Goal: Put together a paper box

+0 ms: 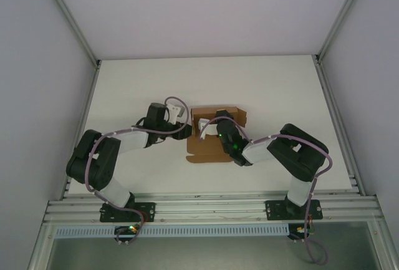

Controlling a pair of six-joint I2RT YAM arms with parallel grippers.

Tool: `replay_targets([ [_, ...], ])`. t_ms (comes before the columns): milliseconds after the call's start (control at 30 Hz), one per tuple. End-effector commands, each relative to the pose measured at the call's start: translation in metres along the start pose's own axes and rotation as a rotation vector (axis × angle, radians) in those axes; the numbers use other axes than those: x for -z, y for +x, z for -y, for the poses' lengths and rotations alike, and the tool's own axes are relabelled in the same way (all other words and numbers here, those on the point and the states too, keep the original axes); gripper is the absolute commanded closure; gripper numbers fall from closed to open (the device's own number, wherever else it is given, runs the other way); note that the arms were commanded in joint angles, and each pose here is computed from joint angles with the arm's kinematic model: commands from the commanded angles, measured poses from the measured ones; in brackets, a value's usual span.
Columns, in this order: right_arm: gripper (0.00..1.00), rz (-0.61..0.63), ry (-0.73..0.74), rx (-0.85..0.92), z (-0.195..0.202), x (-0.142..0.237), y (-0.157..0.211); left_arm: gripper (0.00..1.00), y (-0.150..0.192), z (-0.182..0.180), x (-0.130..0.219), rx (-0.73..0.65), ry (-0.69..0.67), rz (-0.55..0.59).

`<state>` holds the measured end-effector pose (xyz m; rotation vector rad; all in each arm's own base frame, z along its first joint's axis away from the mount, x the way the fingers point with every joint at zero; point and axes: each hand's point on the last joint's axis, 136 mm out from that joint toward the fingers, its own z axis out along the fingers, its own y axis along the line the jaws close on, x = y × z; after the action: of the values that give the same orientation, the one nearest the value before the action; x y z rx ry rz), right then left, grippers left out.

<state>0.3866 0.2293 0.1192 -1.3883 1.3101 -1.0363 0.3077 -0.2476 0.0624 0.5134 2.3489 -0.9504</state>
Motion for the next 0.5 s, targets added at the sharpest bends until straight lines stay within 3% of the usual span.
replay_targets([
  [0, 1.00, -0.012, 0.022, -0.042, 0.009, 0.002, 0.001, 0.49, -0.027, 0.017, 0.007, -0.120, 0.055, 0.115],
  [200, 1.00, -0.016, 0.029, -0.038, 0.011, 0.004, 0.002, 0.44, -0.037, 0.023, 0.003, -0.187, 0.078, 0.161],
  [467, 1.00, 0.015, 0.008, -0.053, 0.009, 0.011, -0.003, 0.49, -0.051, 0.006, -0.007, -0.189, -0.027, 0.202],
])
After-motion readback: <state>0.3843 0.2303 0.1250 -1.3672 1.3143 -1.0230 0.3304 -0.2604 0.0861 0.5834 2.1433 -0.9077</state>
